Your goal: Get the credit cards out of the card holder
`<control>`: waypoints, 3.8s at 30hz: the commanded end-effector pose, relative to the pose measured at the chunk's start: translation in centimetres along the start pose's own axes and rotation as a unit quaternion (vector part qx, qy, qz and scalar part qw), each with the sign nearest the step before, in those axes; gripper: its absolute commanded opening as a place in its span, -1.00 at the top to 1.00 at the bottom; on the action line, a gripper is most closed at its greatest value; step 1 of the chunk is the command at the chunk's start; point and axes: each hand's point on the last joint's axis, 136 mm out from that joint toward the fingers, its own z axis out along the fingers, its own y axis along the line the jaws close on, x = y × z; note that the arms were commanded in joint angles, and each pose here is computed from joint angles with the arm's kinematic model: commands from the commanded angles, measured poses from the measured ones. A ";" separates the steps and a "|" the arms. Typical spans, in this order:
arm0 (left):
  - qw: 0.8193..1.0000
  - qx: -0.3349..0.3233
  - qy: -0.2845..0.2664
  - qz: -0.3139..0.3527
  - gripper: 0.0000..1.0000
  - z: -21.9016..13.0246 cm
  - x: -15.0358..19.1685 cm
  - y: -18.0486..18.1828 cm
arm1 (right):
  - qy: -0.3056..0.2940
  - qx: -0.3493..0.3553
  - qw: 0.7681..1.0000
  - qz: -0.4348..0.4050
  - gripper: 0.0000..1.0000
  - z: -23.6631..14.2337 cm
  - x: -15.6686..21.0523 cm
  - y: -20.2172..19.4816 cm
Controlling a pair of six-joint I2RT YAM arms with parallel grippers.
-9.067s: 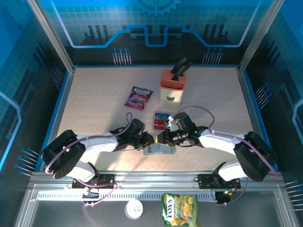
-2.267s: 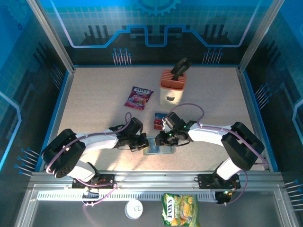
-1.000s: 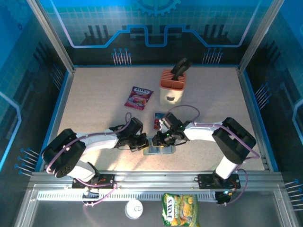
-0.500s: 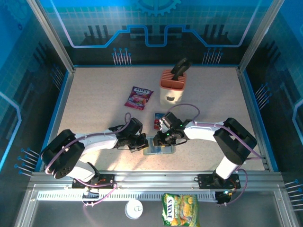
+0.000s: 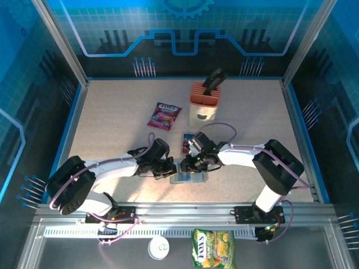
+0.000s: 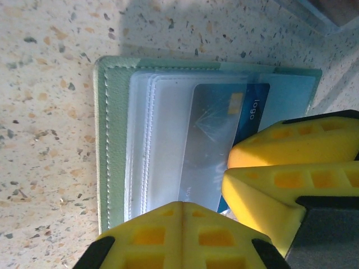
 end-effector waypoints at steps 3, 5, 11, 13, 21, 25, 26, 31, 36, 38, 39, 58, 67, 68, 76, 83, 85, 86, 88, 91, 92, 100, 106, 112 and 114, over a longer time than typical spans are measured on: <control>1.000 0.002 0.005 0.009 1.00 0.0 0.1 -0.9 | 0.014 -0.005 1.000 0.001 0.49 0.4 0.9 0.2; 1.000 0.001 0.004 0.009 1.00 0.1 0.1 -0.9 | 0.015 -0.005 1.000 0.002 0.49 0.4 1.0 0.0; 1.000 -0.002 0.006 0.008 1.00 0.4 0.1 -0.6 | 0.006 -0.005 1.000 -0.002 0.49 -0.2 0.9 0.3; 1.000 -0.002 0.008 0.008 1.00 0.5 0.1 -0.7 | 0.000 -0.001 1.000 -0.005 0.49 -0.7 0.8 0.4; 1.000 -0.014 0.010 0.012 1.00 1.1 0.1 -0.6 | -0.014 0.014 1.000 -0.010 0.47 -2.2 0.5 -0.2; 1.000 -0.022 0.009 0.017 1.00 1.0 0.1 -0.4 | -0.019 0.015 1.000 -0.003 0.47 -2.6 0.4 -0.7; 1.000 -0.023 0.010 0.017 1.00 1.0 0.1 -0.4 | -0.019 0.015 1.000 -0.003 0.47 -2.6 0.4 -0.8; 0.999 -0.028 0.012 0.016 1.00 1.2 0.1 -0.2 | -0.019 0.017 1.000 0.001 0.47 -2.6 0.4 -1.2; 0.999 -0.037 0.013 0.013 1.00 1.4 0.2 0.4 | -0.017 0.021 1.000 0.007 0.47 -2.5 0.5 -1.8; 0.999 -0.040 0.014 0.012 1.00 1.5 0.3 0.6 | -0.017 0.024 1.000 0.008 0.47 -2.5 0.5 -2.1; 0.999 -0.040 0.015 0.012 1.00 1.5 0.2 0.6 | -0.017 0.024 1.000 0.007 0.47 -2.5 0.5 -2.1; 0.998 -0.054 0.022 0.009 1.00 1.8 0.5 1.3 | 0.007 0.002 1.000 0.026 0.47 -0.7 1.0 -2.6; 0.998 -0.055 0.021 0.009 1.00 1.8 0.6 1.4 | -0.001 -0.040 0.999 0.033 0.53 -1.1 0.7 -1.0; 0.998 -0.055 0.022 0.009 1.00 1.8 0.6 1.4 | -0.002 -0.047 0.998 0.035 0.54 -1.2 0.7 -0.8; 0.998 -0.055 0.023 0.009 1.00 1.7 0.6 1.4 | -0.006 -0.043 0.998 0.035 0.69 -1.3 0.7 -0.9; 0.998 -0.053 0.021 0.011 1.00 1.6 0.6 1.2 | -0.015 -0.020 0.999 0.030 0.79 -2.1 1.1 -2.0; 0.998 -0.054 0.021 0.010 1.00 1.6 0.6 1.3 | -0.016 -0.019 0.999 0.033 0.79 -2.3 1.2 -2.3; 0.998 -0.054 0.020 0.010 1.00 1.5 0.6 1.3 | -0.016 -0.021 0.999 0.035 0.80 -2.4 1.2 -2.4; 0.998 -0.055 0.020 0.010 1.00 1.5 0.6 1.4 | -0.018 -0.020 0.999 0.037 0.81 -2.6 1.3 -2.7; 0.998 -0.057 0.019 0.009 1.00 1.4 0.7 1.6 | -0.023 -0.019 0.999 0.037 0.83 -3.2 1.3 -2.9; 0.998 -0.057 0.020 0.009 1.00 1.4 0.7 1.6 | -0.024 -0.019 0.999 0.037 0.83 -3.4 1.4 -2.9; 0.999 -0.042 0.014 0.011 1.00 1.1 0.4 0.6 | -0.038 -0.015 0.999 0.019 0.86 -5.5 0.8 -2.7; 1.000 -0.024 0.014 0.013 1.00 1.1 0.2 -0.6 | -0.044 0.005 0.999 -0.023 0.95 -7.6 -0.8 -2.5; 1.000 -0.009 -0.002 0.017 1.00 0.5 -0.2 -1.2 | -0.043 0.024 0.988 -0.146 0.97 -10.3 -2.9 -0.9; 1.000 -0.008 -0.006 0.017 1.00 0.3 -0.2 -1.2 | -0.041 0.056 0.981 -0.178 0.97 -11.0 -3.9 -1.4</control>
